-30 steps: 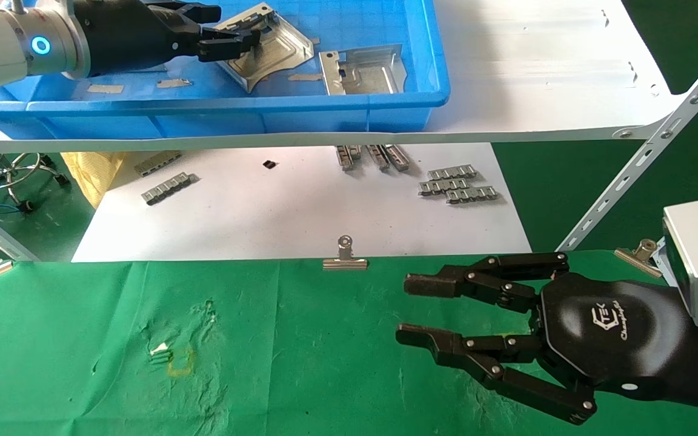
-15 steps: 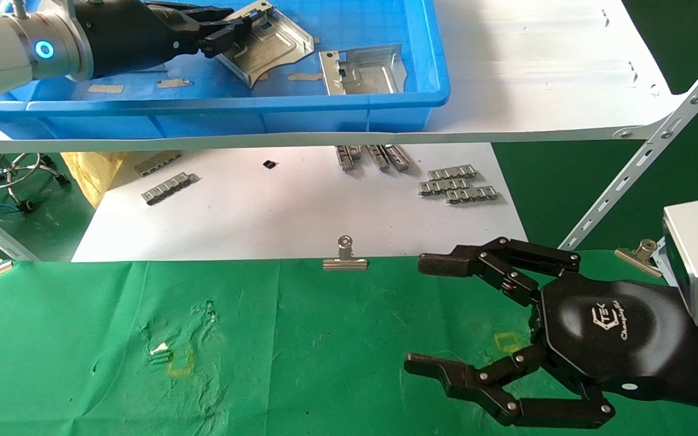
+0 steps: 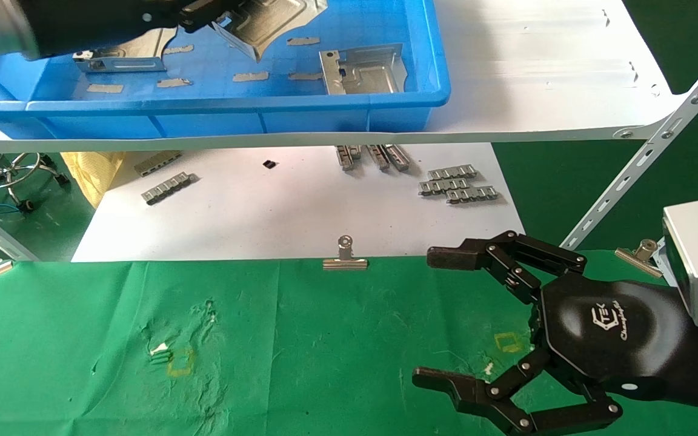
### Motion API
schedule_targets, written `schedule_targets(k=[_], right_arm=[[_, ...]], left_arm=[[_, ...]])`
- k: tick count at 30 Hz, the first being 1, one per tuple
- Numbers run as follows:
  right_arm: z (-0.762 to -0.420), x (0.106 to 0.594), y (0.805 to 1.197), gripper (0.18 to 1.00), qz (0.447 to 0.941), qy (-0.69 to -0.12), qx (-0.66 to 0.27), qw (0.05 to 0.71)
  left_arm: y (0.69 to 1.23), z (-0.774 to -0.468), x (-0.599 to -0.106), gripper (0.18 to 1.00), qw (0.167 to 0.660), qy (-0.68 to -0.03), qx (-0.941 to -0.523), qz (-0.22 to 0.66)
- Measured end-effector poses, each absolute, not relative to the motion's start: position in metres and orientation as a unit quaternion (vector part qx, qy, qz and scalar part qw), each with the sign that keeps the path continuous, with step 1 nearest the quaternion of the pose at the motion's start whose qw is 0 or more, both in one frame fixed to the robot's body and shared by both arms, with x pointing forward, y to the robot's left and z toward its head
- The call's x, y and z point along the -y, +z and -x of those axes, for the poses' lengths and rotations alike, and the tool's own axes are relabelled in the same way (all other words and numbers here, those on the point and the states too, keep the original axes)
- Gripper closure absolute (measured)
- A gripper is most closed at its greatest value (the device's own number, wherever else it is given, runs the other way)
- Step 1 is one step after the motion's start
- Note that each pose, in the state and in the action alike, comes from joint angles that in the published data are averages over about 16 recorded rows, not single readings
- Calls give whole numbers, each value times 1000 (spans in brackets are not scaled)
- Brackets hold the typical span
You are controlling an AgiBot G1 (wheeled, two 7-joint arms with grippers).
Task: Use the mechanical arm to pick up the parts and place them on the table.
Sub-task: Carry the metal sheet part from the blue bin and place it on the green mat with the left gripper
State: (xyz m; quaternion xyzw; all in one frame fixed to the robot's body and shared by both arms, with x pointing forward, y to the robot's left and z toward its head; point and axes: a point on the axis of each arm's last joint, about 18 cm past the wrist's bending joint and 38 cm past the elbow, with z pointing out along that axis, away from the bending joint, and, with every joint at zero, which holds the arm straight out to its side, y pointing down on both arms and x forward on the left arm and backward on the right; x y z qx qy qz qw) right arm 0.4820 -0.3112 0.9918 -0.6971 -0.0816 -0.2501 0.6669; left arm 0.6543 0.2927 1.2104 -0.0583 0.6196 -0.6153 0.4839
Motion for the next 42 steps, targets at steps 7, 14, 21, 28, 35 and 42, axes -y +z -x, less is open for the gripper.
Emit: schedule_targets(k=[7,14,21,28,35,42], right_arm=[[-482,311,992,191,697,-250,82,667],[-482,311,992,179,697,-250,82,667],[-482,311,992,178,697,-250,82,667],[-482,311,992,178,697,-250,82,667],[-482,311,992,178,697,-250,82,667],[-482,311,992,178,697,-250,82,667]], left_arm=[[1200,-615,-303,912,449,-632,-631,-26],[1177,-584,-321,912,438,-625,-639,-94],[1143,-558,-340,912,447,-600,-649,-137],[1091,-540,-348,912,440,-558,-680,-177],[1035,-550,-358,912,450,-487,-719,-211],[986,-577,-376,913,463,-413,-751,-226]])
